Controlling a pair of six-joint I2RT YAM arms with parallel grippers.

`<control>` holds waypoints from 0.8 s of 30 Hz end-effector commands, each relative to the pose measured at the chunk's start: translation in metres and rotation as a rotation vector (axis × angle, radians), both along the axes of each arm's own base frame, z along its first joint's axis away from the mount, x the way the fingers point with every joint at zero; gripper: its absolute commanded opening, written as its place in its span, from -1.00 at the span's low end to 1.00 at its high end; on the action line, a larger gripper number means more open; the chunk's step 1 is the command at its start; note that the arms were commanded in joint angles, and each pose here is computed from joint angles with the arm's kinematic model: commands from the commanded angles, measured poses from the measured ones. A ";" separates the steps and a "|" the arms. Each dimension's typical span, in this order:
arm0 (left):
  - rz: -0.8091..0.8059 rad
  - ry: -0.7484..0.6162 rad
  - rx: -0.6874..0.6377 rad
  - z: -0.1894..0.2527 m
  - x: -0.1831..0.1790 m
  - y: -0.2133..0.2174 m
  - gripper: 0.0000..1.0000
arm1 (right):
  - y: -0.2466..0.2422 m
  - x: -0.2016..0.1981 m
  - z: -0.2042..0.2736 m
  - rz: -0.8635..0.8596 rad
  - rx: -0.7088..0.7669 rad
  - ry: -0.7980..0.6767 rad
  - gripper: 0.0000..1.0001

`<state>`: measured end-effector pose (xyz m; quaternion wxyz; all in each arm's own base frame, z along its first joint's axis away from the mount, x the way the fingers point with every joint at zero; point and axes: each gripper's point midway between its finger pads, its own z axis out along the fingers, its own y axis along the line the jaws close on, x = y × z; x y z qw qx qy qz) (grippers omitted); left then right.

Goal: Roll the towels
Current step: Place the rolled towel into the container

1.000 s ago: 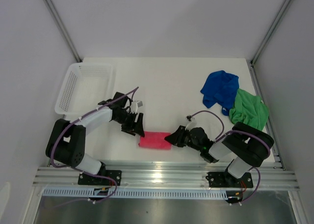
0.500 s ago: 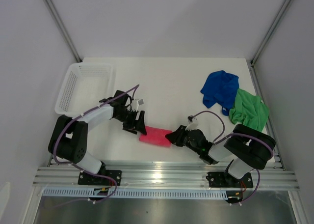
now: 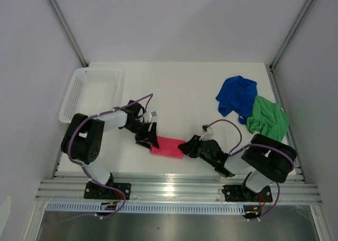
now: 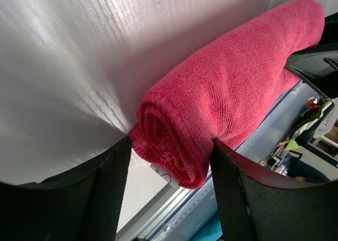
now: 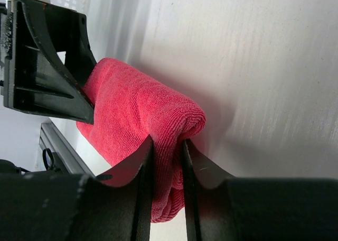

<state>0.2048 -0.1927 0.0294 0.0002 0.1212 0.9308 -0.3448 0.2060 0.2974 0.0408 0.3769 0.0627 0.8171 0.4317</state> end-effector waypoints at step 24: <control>-0.070 -0.215 -0.040 0.027 0.013 0.001 -0.99 | 0.028 0.007 0.034 0.153 0.077 -0.069 -1.00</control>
